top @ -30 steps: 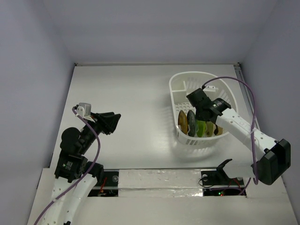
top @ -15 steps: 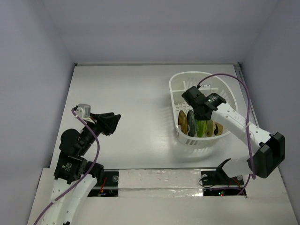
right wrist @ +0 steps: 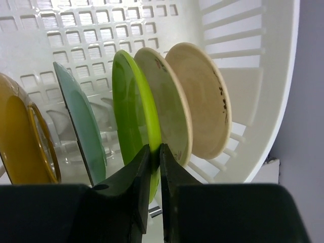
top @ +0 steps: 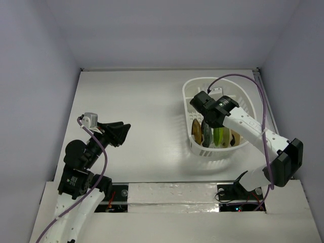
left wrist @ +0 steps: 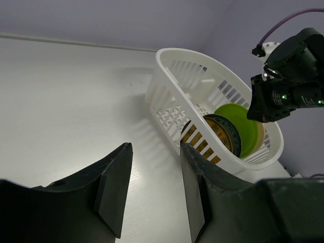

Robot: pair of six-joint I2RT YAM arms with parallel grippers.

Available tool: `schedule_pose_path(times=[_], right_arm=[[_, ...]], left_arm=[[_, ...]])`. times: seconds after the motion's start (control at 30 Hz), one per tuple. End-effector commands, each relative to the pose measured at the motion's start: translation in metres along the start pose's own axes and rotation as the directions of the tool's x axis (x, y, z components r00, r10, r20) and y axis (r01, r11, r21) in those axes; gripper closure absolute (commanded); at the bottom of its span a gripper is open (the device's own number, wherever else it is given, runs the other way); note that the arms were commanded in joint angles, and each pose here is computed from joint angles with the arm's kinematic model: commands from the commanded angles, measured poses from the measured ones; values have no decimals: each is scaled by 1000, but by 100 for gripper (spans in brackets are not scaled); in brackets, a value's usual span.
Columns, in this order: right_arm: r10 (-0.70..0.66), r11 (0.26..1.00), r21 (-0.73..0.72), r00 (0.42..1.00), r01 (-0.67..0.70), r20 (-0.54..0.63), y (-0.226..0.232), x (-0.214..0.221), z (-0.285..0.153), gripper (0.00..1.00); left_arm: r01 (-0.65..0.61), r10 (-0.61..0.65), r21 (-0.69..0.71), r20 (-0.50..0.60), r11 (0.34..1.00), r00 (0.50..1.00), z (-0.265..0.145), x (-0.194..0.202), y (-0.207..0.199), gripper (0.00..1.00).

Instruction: Unload the plates from the dish rack

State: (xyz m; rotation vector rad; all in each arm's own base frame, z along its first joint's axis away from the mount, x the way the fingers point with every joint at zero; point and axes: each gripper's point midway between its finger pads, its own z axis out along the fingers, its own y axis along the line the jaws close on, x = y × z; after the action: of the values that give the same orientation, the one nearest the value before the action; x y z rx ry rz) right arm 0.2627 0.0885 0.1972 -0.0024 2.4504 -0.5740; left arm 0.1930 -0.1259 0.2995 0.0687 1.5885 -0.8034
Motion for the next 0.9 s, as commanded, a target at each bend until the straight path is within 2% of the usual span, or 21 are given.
schedule_pose_path(times=[0.0, 0.27, 0.63, 0.83, 0.87], right_arm=[[57, 998, 13, 995, -58, 81, -12, -24, -19, 100], [115, 992, 40, 980, -123, 162, -41, -47, -44, 100], [210, 976, 0, 936, -219, 283, -77, -77, -83, 100], [291, 956, -135, 892, -259, 347, -63, -106, -106, 100], [326, 944, -184, 868, -275, 374, -55, -119, -111, 100]], left_arm=[[-21, 19, 26, 58, 999, 998, -3, -17, -9, 60], [-21, 19, 26, 58, 999, 998, -3, -17, -9, 60], [-19, 18, 22, 54, 1000, 998, -1, -16, -8, 59], [-15, 14, 17, 50, 1000, 999, 0, -15, -7, 59], [-15, 14, 18, 51, 1000, 999, 0, -15, -7, 59]])
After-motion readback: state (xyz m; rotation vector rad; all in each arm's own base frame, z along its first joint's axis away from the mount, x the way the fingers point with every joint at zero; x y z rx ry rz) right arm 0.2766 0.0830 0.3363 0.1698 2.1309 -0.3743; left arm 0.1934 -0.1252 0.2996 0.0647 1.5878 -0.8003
